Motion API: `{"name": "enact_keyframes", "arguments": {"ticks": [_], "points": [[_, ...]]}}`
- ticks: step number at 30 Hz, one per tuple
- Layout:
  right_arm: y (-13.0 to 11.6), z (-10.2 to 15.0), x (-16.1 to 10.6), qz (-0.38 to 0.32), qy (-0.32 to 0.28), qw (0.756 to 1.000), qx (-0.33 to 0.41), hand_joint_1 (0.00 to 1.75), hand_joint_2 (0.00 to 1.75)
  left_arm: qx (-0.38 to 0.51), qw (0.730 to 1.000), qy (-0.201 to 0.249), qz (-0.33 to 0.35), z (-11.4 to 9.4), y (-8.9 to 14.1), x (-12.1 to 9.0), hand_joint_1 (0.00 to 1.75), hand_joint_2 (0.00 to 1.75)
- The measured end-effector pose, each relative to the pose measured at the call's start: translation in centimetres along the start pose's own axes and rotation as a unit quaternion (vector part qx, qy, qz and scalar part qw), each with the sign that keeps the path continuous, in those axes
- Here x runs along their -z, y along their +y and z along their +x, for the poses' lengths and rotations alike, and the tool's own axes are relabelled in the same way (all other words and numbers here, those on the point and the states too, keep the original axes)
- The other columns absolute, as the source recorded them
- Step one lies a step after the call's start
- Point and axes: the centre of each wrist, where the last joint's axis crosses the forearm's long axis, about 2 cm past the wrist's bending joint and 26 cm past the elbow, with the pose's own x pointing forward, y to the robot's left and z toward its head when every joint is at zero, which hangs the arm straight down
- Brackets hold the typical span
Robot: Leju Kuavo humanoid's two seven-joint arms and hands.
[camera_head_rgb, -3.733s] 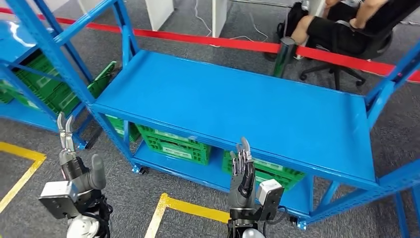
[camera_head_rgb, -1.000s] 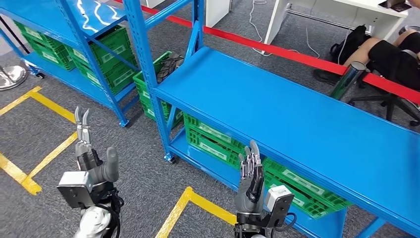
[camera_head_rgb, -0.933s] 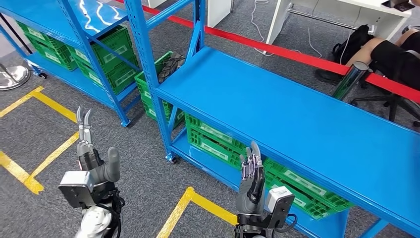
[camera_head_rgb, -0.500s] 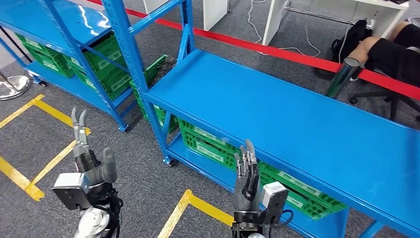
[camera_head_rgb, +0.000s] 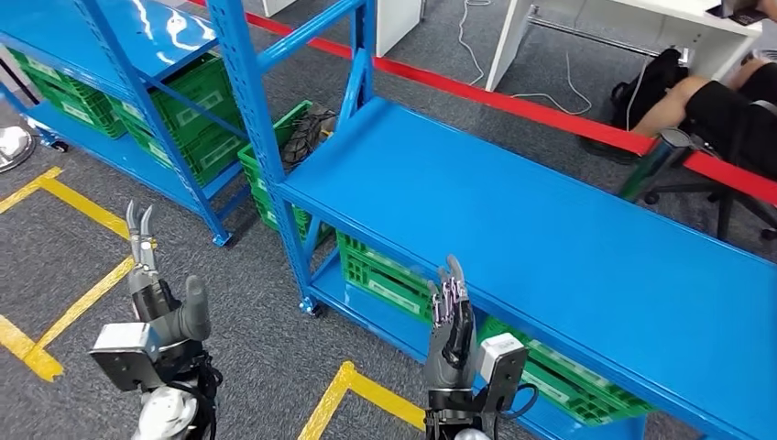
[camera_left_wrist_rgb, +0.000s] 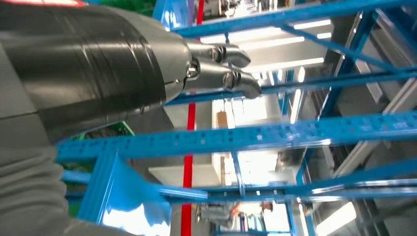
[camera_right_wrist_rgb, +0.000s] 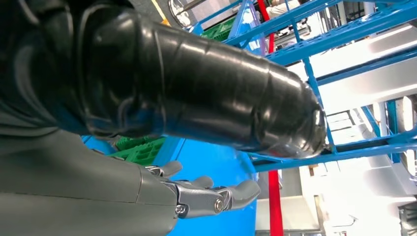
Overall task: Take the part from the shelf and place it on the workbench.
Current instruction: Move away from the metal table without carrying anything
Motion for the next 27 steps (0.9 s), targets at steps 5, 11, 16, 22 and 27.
{"name": "enact_keyframes", "arguments": {"ticks": [5,11,16,22,27], "points": [[-0.1,-0.09,-0.16,0.0,0.001,1.0,-0.001,0.0,0.0,0.0,1.0,0.001,0.0,-0.03,0.01,-0.13,0.0,0.0],[-0.02,-0.08,-0.08,0.002,-0.008,1.0,0.003,0.0,0.0,-0.001,1.0,0.0,0.0,-0.05,-0.09,-0.15,0.0,0.0],[0.08,-0.12,-0.05,0.008,-0.009,1.0,0.01,0.0,0.0,-0.001,1.0,-0.005,0.0,-0.07,-0.1,0.05,0.0,0.0],[0.05,-0.25,-0.12,0.012,-0.005,1.0,0.019,0.0,0.0,0.002,1.0,0.0,-0.002,-0.27,-0.04,-0.15,0.0,0.0],[-0.05,-0.29,-0.1,0.012,-0.008,1.0,0.02,0.0,0.0,0.0,1.0,0.001,-0.003,-0.32,-0.05,-0.17,0.0,0.0]]}}
